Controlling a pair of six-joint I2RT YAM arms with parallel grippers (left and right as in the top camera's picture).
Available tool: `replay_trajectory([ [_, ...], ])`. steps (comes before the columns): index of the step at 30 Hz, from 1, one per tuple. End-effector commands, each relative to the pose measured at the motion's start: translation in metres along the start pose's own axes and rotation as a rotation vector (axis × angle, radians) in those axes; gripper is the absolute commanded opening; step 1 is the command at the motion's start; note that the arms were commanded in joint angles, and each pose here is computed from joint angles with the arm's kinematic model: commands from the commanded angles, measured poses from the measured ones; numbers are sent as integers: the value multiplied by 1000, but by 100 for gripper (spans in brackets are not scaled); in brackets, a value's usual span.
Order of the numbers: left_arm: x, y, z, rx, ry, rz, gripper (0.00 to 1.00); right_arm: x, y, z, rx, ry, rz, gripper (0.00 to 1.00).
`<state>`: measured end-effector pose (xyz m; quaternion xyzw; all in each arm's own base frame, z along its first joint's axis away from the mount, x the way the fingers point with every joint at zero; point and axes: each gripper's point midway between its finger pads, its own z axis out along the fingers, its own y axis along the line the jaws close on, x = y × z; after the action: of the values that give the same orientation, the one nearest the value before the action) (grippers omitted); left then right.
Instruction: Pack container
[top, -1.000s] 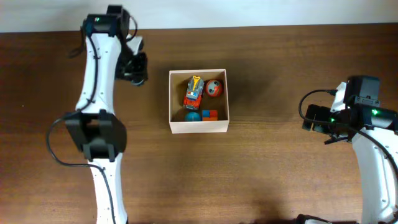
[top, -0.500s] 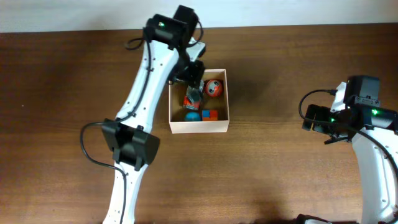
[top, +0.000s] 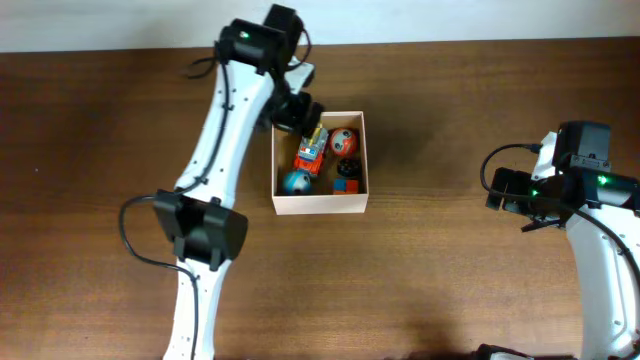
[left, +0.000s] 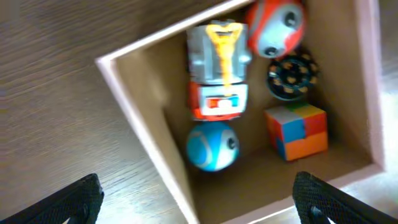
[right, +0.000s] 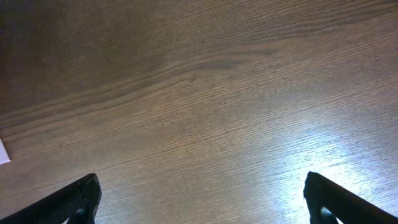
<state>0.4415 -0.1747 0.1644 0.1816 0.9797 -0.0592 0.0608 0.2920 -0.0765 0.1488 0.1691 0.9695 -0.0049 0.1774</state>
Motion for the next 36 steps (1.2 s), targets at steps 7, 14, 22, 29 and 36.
replay_trajectory([
  [7, 2, 42, -73, -39, -167, -101, 99, -1, -3, -1, 8, -6, 16, 99],
  [14, 14, 36, -137, -49, -310, -92, 99, -1, -3, -1, 8, -6, 16, 99],
  [22, 14, 20, -139, -27, -317, -68, 99, -1, -3, -1, 8, -6, 16, 99],
  [29, 14, 3, -138, -17, -312, -31, 99, -1, -3, -1, 8, -6, 16, 99],
  [36, 14, 3, -137, -16, -309, -31, 99, -1, -3, -1, 8, -6, 16, 99],
])
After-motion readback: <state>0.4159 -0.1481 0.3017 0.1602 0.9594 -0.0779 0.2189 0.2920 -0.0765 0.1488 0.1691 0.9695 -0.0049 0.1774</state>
